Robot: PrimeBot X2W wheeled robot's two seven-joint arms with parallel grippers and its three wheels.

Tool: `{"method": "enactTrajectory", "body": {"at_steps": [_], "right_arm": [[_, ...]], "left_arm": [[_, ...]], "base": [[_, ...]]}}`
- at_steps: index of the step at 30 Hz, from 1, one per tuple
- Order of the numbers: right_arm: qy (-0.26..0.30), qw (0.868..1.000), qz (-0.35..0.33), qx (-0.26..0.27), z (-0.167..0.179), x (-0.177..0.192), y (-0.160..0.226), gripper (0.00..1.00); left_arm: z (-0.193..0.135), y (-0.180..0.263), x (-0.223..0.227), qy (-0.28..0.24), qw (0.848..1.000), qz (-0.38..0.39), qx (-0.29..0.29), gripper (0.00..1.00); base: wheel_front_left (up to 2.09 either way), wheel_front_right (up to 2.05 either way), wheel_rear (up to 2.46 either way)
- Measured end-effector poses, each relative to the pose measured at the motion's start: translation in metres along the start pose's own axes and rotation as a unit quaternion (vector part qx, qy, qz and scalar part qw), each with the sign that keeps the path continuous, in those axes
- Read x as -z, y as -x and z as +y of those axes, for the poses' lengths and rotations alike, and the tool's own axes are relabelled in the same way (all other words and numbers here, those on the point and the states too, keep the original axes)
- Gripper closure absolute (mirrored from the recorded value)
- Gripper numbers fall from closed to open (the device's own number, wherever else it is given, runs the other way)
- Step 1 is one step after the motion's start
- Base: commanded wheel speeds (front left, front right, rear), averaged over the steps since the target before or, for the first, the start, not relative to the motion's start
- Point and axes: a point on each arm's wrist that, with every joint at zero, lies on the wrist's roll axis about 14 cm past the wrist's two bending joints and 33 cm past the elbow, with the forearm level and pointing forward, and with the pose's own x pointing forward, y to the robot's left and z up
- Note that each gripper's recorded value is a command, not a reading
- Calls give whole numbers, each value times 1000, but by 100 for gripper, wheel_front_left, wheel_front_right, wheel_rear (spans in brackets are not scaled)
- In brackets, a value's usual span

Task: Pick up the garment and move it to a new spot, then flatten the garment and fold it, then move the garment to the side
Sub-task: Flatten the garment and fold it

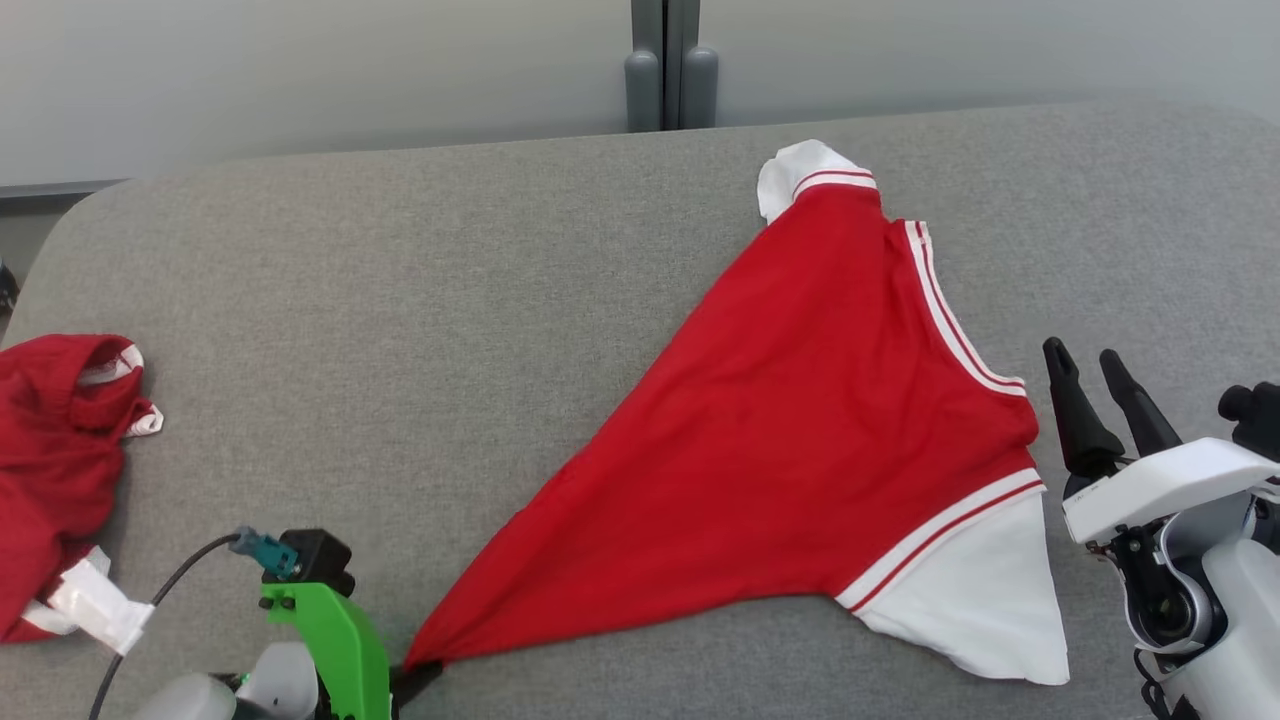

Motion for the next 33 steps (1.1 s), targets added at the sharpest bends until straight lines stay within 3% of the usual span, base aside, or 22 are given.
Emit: {"method": "enactTrajectory", "body": {"at_steps": [2,3,4,5,14,18,21,22,23,26,31,33], "right_arm": [[-4,1000,4,1,-1,2,0,0],[-4,1000,6,2,-1,4,1,0],[-4,1000,7,3,-2,4,1,0],[-4,1000,8,5,-3,5,2,0],[-4,1000,7,3,-1,5,4,0],[1,1000,-5,-3,2,-4,3,0],[8,1000,-19,-11,7,-10,4,0],[9,999,-27,-15,11,-13,4,0],[10,999,-41,-23,17,-18,4,0],[17,998,-48,-38,29,-19,7,0],[33,994,-74,-70,53,-31,11,0],[49,992,-86,-74,55,-37,16,0]], "left_arm": [[8,-2,11,26,1000,16,-8,100],[14,-3,11,27,999,11,-20,77],[19,-4,10,21,999,6,-30,11],[23,-5,9,16,999,-2,-39,0],[21,4,-31,-23,990,-128,-46,0],[29,32,-57,-40,975,-204,-76,0],[38,65,-85,-64,950,-282,-118,0],[40,78,-96,-77,936,-317,-135,0],[40,100,-112,-101,910,-369,-161,0],[29,125,-127,-119,870,-446,-173,0],[13,144,-133,-106,821,-531,-178,0],[12,147,-130,-109,809,-546,-190,0]], "base": [[0,0,0],[0,0,0],[0,0,0],[0,0,0],[0,0,0],[0,0,0],[0,0,0],[0,0,0],[0,0,0],[0,0,0],[0,0,0],[0,0,0]]}}
